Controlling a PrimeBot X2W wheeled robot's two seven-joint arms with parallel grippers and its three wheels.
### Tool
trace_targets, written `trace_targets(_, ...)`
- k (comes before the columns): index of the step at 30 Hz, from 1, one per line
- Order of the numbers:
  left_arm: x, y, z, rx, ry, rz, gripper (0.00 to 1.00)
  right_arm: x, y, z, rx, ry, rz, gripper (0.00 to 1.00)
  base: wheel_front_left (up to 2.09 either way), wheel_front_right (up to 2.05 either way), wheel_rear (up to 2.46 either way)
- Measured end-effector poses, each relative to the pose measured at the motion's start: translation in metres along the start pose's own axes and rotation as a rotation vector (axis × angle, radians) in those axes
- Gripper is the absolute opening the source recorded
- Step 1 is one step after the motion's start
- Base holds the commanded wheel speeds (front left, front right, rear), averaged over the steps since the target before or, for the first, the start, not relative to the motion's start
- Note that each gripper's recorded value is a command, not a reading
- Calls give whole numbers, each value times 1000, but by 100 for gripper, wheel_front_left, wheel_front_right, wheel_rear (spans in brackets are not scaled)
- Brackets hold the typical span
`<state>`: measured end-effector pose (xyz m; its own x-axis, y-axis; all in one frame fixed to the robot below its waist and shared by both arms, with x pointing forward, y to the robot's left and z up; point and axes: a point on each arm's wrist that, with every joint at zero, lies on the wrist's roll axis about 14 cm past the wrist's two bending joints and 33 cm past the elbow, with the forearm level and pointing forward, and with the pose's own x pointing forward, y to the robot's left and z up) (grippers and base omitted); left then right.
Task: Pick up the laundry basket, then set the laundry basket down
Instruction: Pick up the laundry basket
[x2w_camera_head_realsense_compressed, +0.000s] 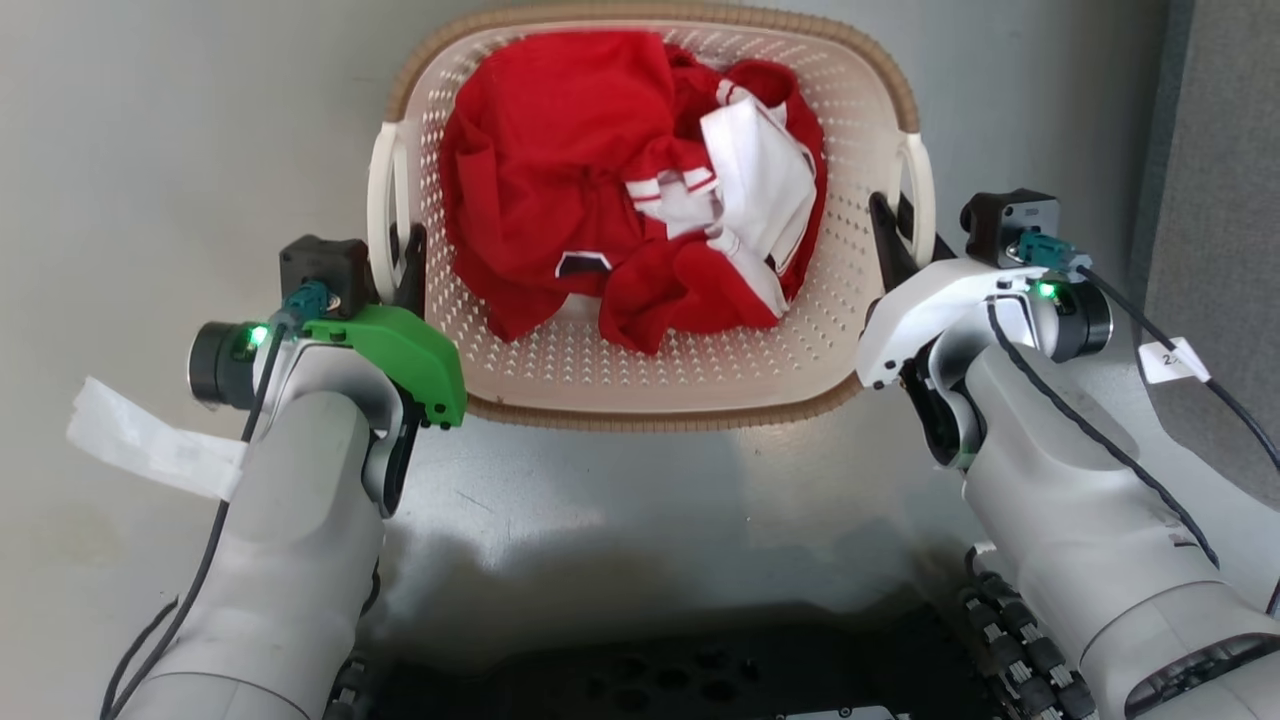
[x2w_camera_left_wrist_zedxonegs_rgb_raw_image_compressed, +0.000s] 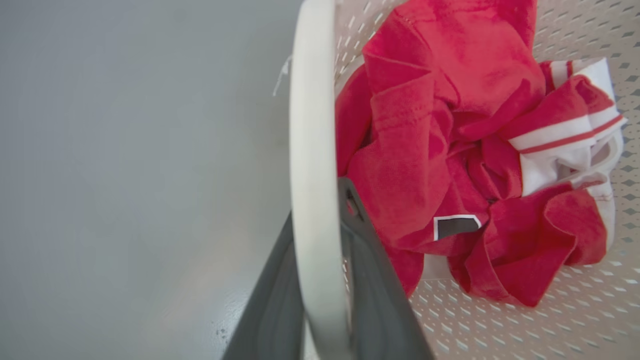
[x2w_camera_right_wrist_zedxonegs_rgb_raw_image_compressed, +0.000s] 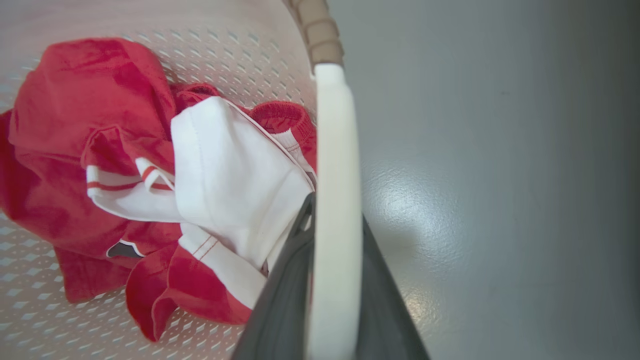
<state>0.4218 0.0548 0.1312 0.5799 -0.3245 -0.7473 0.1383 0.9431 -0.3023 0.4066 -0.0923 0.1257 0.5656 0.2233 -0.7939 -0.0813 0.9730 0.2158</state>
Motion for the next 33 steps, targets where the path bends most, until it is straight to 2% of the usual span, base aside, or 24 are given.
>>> trace_targets(21, -27, -12, 25, -6, -27, 3, 0, -27, 7, 33, -30, -42, -1, 0, 0, 0, 0)
trace_targets(33, -65, -25, 21, -34, 27, 6, 0, -62, 14, 33, -29, 38, 0, 0, 0, 0, 0)
